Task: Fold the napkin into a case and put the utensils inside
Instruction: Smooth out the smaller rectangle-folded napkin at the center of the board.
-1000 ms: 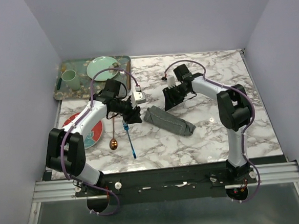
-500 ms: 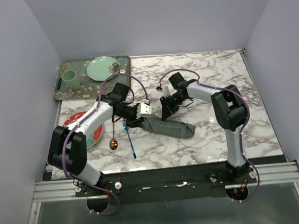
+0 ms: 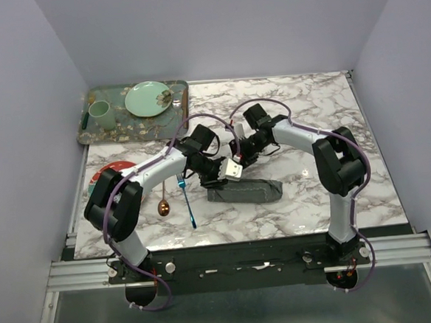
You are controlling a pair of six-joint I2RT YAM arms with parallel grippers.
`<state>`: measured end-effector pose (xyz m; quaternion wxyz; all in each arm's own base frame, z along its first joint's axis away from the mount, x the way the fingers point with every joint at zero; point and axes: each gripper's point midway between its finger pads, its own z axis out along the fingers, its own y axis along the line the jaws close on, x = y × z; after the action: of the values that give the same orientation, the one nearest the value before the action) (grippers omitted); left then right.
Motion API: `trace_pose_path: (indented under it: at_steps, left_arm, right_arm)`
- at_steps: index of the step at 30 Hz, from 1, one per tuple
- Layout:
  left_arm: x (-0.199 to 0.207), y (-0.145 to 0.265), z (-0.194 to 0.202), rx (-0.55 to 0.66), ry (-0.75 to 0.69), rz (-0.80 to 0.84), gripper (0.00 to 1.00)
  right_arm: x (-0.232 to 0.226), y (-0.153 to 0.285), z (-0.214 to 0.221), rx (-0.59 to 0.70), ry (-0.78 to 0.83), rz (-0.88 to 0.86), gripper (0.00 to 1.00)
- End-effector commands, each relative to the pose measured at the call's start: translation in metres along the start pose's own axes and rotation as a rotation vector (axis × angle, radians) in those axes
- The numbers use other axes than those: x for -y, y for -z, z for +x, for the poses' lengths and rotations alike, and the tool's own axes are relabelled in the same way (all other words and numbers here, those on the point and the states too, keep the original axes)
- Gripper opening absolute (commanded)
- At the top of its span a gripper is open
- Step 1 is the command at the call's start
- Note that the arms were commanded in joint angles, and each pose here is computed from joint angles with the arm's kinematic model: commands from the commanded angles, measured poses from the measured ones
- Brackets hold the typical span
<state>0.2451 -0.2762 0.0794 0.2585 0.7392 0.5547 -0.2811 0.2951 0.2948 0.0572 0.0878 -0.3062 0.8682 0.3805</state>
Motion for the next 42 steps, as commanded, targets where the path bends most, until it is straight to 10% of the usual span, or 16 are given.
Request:
trace_pose_path:
  at_steps: [1,42]
  left_arm:
    - [-0.022,-0.014,-0.004,-0.033,-0.009,-0.051,0.44]
    - [-0.014,-0.045,0.0,-0.091,0.054,0.099,0.39]
  right_arm:
    - [0.01,0.002,0.007,-0.037,0.001,0.057,0.31]
    - [0.029,-0.01,0.029,-0.117,0.015,0.063,0.01]
